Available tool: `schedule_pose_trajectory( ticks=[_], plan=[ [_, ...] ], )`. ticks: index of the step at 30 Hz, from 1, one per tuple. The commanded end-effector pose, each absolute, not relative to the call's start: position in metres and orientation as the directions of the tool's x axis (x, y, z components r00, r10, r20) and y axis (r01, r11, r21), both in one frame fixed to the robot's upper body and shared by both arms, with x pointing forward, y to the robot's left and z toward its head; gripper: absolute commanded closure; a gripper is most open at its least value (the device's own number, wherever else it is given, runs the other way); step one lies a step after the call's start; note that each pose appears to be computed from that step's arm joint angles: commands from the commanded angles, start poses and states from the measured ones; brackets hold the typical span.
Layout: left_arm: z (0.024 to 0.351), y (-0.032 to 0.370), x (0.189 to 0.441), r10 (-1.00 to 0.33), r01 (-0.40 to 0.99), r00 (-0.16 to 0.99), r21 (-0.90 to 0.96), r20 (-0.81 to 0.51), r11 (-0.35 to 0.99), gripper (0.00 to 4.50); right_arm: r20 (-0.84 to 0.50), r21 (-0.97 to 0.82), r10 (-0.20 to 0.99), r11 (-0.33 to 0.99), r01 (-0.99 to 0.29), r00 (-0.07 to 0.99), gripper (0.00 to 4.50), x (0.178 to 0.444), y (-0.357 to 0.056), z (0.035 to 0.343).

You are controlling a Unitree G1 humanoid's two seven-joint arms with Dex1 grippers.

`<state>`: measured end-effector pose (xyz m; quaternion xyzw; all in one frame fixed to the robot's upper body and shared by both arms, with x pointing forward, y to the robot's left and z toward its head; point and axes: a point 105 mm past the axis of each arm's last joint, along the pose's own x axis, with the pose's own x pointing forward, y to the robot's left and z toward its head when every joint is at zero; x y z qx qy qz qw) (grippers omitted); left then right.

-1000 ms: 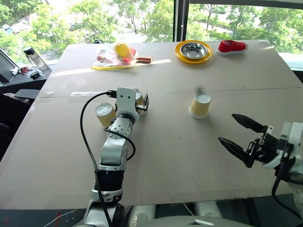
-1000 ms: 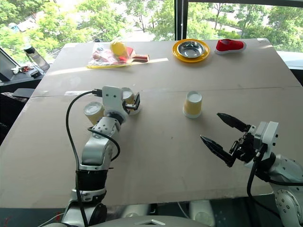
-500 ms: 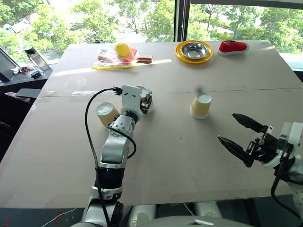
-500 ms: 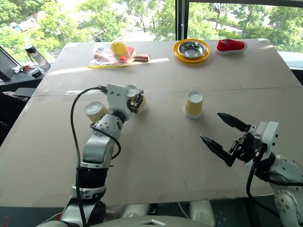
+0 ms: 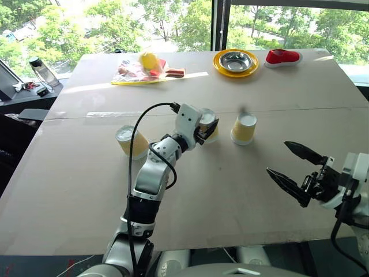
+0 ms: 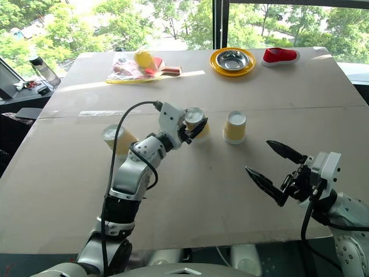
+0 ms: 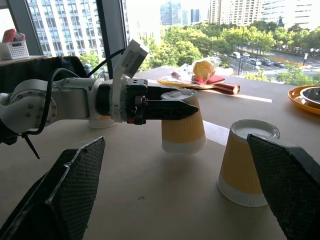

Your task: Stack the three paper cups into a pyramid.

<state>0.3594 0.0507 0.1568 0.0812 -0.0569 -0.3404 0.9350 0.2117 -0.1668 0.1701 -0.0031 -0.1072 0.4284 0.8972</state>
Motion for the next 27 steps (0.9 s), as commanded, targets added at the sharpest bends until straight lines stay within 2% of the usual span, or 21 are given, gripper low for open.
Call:
schedule_pose_trajectory(
  ticks=[1, 9, 27],
  plan=[
    [0.171, 0.037, 0.357, -0.696, 0.668, 0.71, 0.214, 0.104, 0.713, 2.04, 0.224, -0.147, 0.759, 0.646, -0.749, 0.611, 0.0, 0.209, -0.169, 0.182],
    [0.164, 0.024, 0.367, -0.72, 0.684, 0.688, 0.252, 0.088, 0.685, 2.04, 0.229, -0.152, 0.744, 0.664, -0.732, 0.628, 0.0, 0.207, -0.168, 0.181],
    [0.159, 0.021, 0.375, -0.728, 0.689, 0.682, 0.275, 0.067, 0.671, 2.04, 0.232, -0.153, 0.736, 0.673, -0.723, 0.636, 0.0, 0.206, -0.168, 0.177]
  ],
)
